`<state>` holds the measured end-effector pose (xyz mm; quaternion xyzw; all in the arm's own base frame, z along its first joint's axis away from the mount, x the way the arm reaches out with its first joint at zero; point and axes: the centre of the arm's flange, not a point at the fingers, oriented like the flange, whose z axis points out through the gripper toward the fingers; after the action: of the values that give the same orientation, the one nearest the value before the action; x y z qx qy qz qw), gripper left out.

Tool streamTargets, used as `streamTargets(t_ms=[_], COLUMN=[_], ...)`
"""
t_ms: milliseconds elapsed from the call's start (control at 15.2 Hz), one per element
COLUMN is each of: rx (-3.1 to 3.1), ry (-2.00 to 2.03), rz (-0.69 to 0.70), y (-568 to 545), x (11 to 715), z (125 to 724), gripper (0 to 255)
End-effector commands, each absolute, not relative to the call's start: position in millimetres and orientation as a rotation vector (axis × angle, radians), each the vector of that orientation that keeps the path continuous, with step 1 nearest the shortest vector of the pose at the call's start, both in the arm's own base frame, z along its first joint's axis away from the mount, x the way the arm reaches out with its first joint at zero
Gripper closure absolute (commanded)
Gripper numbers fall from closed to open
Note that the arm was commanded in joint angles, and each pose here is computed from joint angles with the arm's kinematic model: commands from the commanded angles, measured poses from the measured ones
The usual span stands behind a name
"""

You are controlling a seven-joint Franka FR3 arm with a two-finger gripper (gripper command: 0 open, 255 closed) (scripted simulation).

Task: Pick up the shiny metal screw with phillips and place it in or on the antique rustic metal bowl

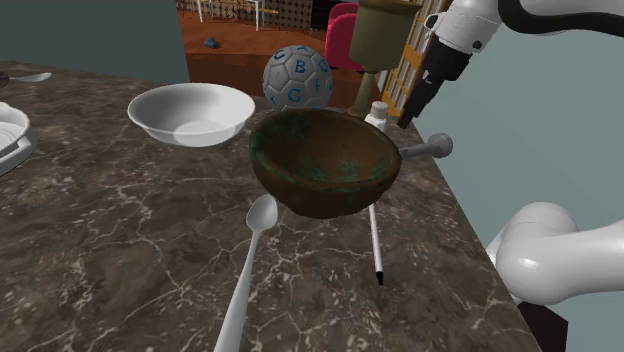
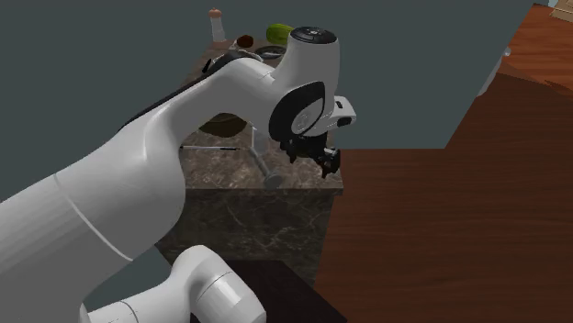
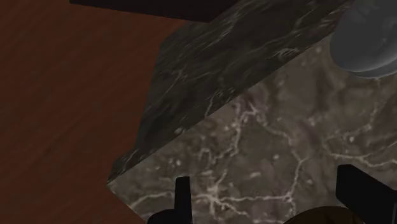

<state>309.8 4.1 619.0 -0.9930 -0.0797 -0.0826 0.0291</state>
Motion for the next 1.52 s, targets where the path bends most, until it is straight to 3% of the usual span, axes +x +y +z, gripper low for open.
streamTargets(t_ms=[0, 528, 1452], rx=[-3.063, -3.055, -3.053], ry=[-0.246, -0.789, -0.8], rz=[-0.255, 0.016, 0.021], y=[4.1, 55.8, 55.9], x=[309.8, 241.1, 239.3], z=[619.0, 647.8, 608.5], gripper=[0, 0, 0])
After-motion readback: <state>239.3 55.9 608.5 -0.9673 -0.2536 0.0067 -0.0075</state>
